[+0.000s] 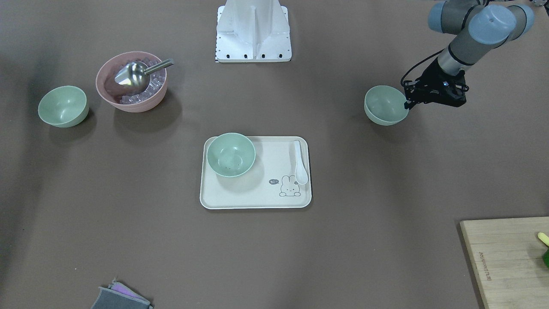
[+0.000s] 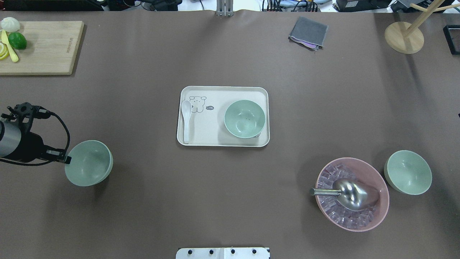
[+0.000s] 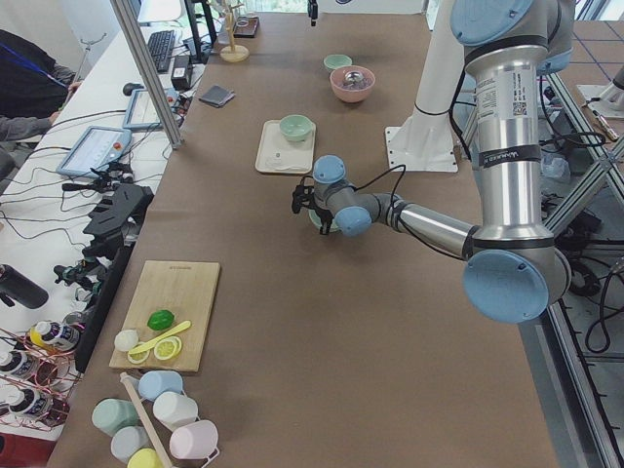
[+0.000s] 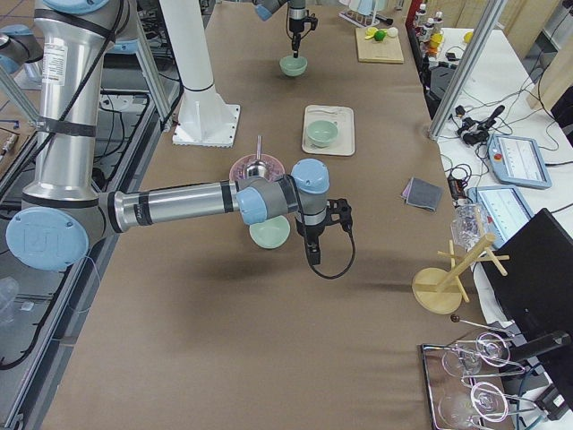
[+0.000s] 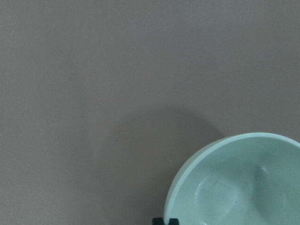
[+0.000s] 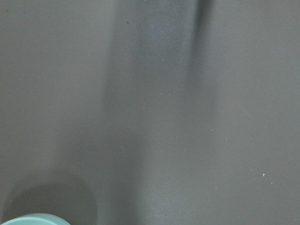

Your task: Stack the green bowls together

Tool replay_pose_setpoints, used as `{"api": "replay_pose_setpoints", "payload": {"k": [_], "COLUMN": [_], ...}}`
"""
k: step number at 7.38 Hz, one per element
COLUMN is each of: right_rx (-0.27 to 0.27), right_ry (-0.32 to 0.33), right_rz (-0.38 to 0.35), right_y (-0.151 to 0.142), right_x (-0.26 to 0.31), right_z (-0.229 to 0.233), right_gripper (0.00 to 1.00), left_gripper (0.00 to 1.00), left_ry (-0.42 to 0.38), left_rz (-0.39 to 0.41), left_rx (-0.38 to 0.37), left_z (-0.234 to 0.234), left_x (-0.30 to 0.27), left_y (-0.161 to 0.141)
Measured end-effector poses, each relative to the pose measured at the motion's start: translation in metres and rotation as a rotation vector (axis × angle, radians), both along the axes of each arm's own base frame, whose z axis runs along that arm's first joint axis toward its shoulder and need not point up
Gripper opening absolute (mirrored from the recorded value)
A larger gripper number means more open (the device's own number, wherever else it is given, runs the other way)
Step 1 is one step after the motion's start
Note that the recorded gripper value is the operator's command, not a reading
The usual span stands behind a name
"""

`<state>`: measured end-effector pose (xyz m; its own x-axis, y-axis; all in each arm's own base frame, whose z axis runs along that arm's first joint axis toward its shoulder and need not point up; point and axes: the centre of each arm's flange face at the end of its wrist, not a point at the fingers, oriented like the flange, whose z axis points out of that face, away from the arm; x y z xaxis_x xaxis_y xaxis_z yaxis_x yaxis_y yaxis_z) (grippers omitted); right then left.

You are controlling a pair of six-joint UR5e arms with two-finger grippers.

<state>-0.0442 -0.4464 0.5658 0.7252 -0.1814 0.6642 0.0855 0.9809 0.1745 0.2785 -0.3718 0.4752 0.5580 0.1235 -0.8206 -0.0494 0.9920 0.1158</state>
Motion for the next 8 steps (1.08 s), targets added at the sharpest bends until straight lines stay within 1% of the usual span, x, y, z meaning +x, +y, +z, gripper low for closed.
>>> {"api": "replay_pose_setpoints", "payload": {"k": [1, 2, 4, 6, 8], "right_rx": [-0.002, -0.003, -0.003, -0.004, -0.004], "right_ry": [0.000, 0.001, 0.001, 0.001, 0.000], "right_rz": [-0.001, -0.002, -0.005, -0.007, -0.008], "right_y": [0.000, 0.000, 0.000, 0.000, 0.000], "right_x": [-0.001, -0.001, -0.003, -0.004, -0.004], "right_z": [0.001, 0.001, 0.001, 0.001, 0.001], "right_gripper": [1.00, 1.00, 1.00, 1.00, 1.00], "left_gripper": [0.00, 0.00, 0.00, 0.00, 0.00], "left_ry": [0.020, 0.034, 0.022, -0.001, 0.002], "left_rz": [-0.025, -0.053, -0.092, -0.114, -0.153], "left_rx": [-0.022, -0.055, -0.119, -0.202, -0.293], "left_z": [-0.015, -0.038, -0.106, -0.178, -0.235], "left_x": [0.005, 0.017, 0.051, 0.097, 0.151], "left_y": [-0.004, -0.015, -0.048, -0.069, -0.099]}}
